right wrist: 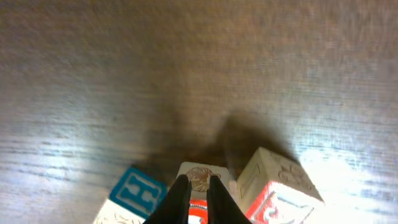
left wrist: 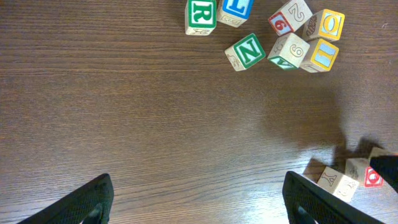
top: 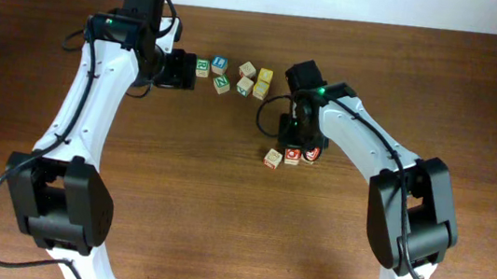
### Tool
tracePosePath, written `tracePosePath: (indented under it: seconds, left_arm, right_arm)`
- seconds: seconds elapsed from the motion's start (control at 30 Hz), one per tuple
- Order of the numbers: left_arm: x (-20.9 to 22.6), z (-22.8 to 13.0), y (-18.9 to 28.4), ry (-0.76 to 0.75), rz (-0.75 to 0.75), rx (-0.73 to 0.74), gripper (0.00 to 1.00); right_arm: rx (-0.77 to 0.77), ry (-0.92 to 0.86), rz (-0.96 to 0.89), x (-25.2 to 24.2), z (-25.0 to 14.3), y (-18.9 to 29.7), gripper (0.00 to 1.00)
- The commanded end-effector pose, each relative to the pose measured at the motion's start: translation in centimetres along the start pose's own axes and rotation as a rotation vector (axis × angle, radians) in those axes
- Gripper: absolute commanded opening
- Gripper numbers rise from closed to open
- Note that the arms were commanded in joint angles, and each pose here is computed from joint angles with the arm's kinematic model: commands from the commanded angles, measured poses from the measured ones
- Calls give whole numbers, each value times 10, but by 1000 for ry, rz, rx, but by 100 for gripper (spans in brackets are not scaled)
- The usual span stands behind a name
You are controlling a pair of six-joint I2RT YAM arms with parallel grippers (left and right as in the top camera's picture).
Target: Rotate 4 blocks
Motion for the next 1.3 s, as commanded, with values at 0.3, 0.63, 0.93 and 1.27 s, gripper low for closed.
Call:
tracePosePath:
  seconds: [0.3,0.63,0.93,1.27]
  left_arm:
    - [0,-1,0,11,11,9,86]
    - [-26,-7,-3,-47,-8,20,87]
    - [-30,-8,-3,-54,-12,20,88]
    - [-30,-8,-3,-54,-11,21,90]
  right_arm:
    - [94,-33,48,10,-22,-3,11]
    - [-30,-84,58,-19,16,51,22]
    - [16,56,44,-37,20,4,22]
    - [124,133,26,-43,-3,2,22]
Point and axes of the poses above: each gripper's point midway between its finger pads, its own y axis back along the fingers, its own x axis along the line the jaws close on, z = x × y, the point moved 2 cm from there along y, back along the fingers, and after that the axes turned 4 degrees about y, right-handed, at the moved point
